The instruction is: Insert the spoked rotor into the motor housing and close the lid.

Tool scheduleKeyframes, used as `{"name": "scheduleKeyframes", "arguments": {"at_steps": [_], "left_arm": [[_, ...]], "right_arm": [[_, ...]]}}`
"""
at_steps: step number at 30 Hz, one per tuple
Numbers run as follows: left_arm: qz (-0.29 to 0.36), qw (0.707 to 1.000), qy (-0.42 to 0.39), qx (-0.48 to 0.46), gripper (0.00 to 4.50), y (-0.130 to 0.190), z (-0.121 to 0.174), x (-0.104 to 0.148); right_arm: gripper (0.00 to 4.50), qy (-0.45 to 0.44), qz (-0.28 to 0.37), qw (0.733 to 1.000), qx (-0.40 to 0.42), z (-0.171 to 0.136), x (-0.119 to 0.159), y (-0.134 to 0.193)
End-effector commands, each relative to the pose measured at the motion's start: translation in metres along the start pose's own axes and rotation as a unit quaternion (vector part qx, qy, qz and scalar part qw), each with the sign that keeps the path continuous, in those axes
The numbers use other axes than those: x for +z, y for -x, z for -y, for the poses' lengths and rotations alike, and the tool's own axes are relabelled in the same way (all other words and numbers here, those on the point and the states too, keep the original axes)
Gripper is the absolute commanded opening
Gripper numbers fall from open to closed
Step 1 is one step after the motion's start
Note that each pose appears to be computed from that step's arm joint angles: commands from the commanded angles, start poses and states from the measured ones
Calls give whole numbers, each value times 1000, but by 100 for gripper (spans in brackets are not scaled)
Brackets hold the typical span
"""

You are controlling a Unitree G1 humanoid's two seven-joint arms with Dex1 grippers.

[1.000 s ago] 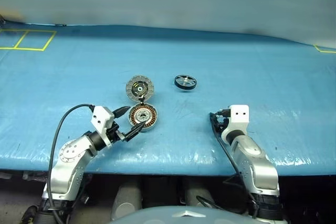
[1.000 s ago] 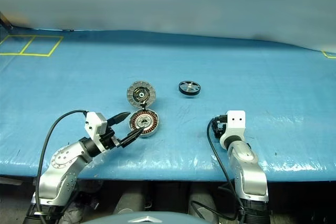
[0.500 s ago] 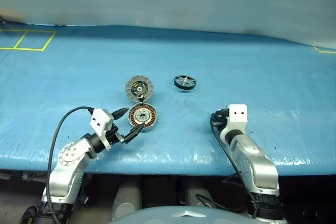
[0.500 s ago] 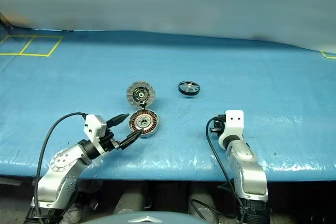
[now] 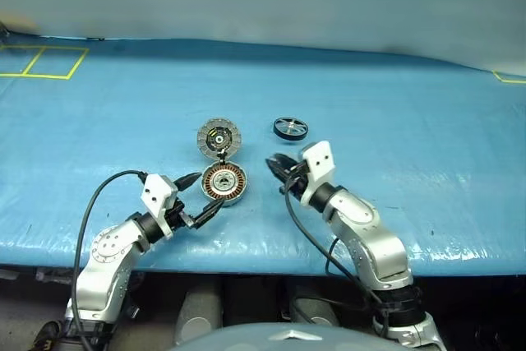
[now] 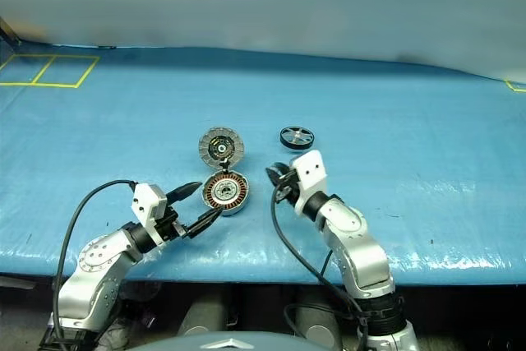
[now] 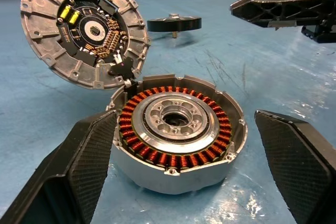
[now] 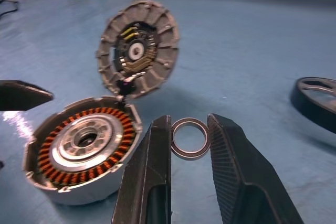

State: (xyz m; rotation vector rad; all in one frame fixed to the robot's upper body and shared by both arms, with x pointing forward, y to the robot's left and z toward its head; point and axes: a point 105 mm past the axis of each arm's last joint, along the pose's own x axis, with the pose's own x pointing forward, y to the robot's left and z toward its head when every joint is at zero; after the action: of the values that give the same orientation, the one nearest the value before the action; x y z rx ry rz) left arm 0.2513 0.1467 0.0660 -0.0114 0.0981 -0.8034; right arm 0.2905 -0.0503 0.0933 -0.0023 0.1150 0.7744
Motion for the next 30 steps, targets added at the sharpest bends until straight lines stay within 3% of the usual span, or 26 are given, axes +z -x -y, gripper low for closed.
{"name": "scheduleKeyframes", "arguments": {"at_steps": [1,7,13,30], "left_arm": [[23,1000,-10,-18,450,5,4,14],[9,1000,-22,-12,450,12,2,10],[16,999,-36,-3,450,12,1,9],[6,999,-52,1,450,19,3,1]], "right_arm": [[67,34,3,997,67,-23,8,-11],[67,51,-6,992,112,-40,6,-26],[67,51,-26,991,120,-44,-5,-42],[67,49,-23,990,132,-51,-6,-58]]}}
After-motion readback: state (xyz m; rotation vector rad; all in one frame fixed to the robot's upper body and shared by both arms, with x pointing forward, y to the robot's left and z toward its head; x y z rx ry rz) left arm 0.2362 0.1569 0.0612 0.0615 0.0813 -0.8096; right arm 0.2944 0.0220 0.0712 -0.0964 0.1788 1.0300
